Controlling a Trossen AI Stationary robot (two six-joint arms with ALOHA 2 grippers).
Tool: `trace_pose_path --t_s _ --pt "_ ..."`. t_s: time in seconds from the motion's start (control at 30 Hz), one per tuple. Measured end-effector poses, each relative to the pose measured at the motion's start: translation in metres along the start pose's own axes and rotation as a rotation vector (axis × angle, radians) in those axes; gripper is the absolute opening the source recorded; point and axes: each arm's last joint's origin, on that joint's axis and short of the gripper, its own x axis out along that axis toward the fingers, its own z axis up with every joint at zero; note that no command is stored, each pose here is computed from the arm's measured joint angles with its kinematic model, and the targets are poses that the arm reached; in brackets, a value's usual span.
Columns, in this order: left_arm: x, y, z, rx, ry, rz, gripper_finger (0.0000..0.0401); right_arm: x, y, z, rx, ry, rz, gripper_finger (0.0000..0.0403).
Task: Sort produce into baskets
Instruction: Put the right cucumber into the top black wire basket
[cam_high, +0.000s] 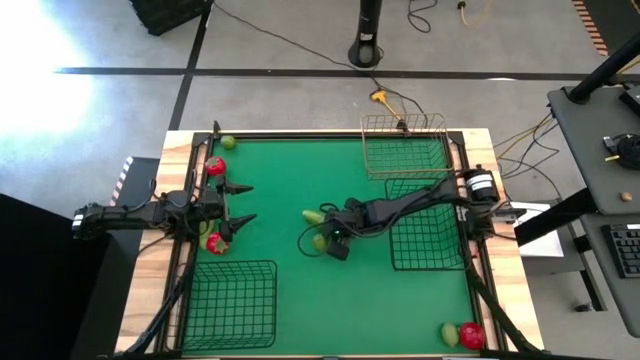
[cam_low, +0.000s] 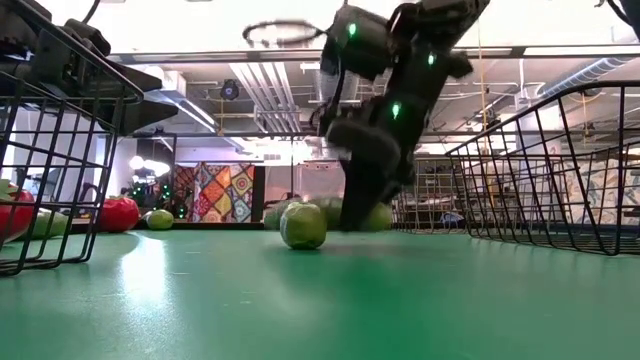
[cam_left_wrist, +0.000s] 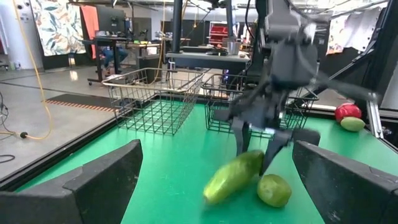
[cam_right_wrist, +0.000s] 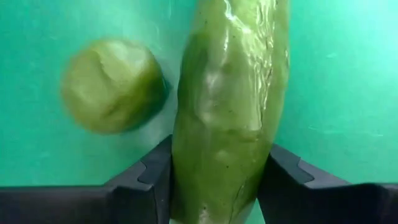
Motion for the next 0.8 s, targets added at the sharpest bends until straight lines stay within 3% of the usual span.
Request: trace_pose_path --t_s 0.17,0.33,0.57,0.67,0.8 --pt "0.0 0.0 0.0 0.0 0.0 0.0 0.0398 -0.058 -0.004 0.015 0.038 0.0 -0.11 0.0161" --pt "0.0 0.0 0.0 0.0 0.001 0.0 0.0398 -0.148 0.0 0.01 0.11 -0.005 -0.201 0.0164" --pt "0.0 0.0 0.0 0.0 0.0 0.0 0.0398 -0.245 0.008 -0.061 0.302 0.036 -0.254 0.0164" --pt "0.0 0.0 0.0 0.0 0.0 0.0 0.0398 -0.259 0.011 -0.095 0.399 0.003 -0.31 0.0164" --pt "0.0 0.0 0.0 0.0 0.0 0.0 0.0398 -0.25 0.015 -0.132 0.503 -0.024 -0.318 0.016"
